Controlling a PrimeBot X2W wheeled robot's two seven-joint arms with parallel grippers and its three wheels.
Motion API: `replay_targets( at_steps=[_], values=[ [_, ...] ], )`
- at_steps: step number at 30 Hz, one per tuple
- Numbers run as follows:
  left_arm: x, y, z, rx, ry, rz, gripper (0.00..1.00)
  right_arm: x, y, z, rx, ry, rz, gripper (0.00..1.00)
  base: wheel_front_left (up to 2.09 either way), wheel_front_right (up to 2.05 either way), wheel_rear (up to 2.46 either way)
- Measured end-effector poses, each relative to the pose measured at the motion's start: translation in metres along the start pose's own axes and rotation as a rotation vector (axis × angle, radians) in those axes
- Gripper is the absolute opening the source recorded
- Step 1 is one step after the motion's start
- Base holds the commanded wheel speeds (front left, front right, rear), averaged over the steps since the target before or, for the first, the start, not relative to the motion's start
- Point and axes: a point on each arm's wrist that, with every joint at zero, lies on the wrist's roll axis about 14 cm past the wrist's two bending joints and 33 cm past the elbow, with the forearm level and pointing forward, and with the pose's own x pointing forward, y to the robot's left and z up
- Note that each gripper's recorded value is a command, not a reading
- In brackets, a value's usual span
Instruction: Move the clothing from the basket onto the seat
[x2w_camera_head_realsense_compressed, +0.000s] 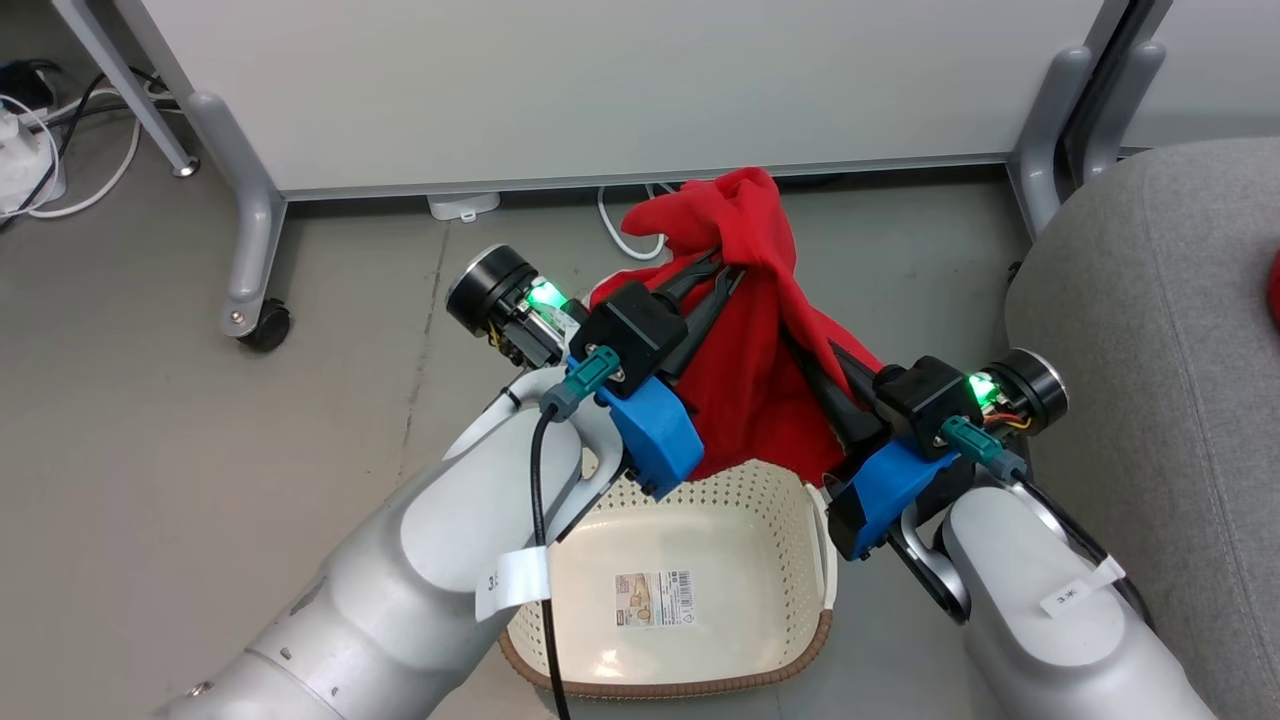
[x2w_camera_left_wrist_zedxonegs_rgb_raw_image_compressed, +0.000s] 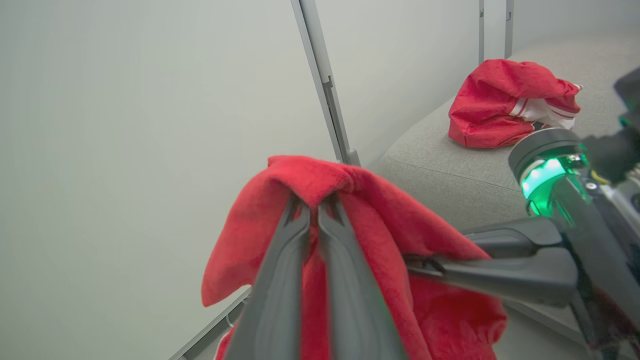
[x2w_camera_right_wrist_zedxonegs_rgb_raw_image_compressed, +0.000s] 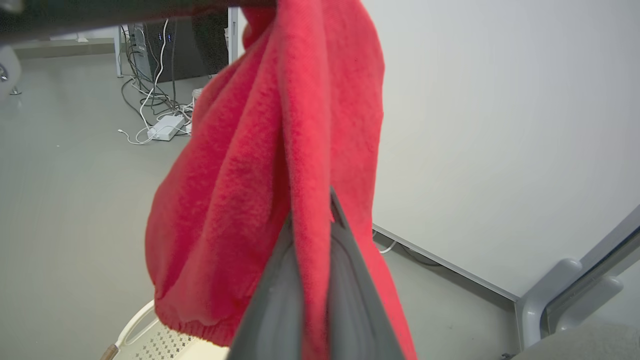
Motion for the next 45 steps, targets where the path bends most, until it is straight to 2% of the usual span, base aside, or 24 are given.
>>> replay_targets(
  at_steps=[16, 17, 18, 34, 45],
  values=[
    [-0.002, -0.002, 0.003, 0.003, -0.005, -0.002, 0.0, -0.003, -0.003, 0.009, 0.002, -0.021, -0.013, 0.0, 0.0, 0.0, 0.0],
    [-0.002, -0.001, 0.003, 0.002, -0.005, 0.001, 0.25, -0.003, -0.004, 0.01, 0.001, -0.023, -0.013, 0.0, 0.0, 0.0, 0.0],
    [-0.002, -0.001, 0.003, 0.0, -0.006, 0.005, 1.0, -0.003, -0.004, 0.01, 0.001, -0.024, -0.014, 0.0, 0.0, 0.0, 0.0],
    [0.0, -0.003, 0.007, 0.012, -0.02, 0.0, 1.0, -0.006, -0.009, 0.013, 0.013, -0.034, -0.034, 0.0, 0.0, 0.0, 0.0],
    [0.014, -0.017, 0.001, -0.015, -0.032, -0.045, 1.0, -0.019, -0.047, 0.016, 0.032, -0.06, -0.147, 0.0, 0.0, 0.0, 0.0]
  ],
)
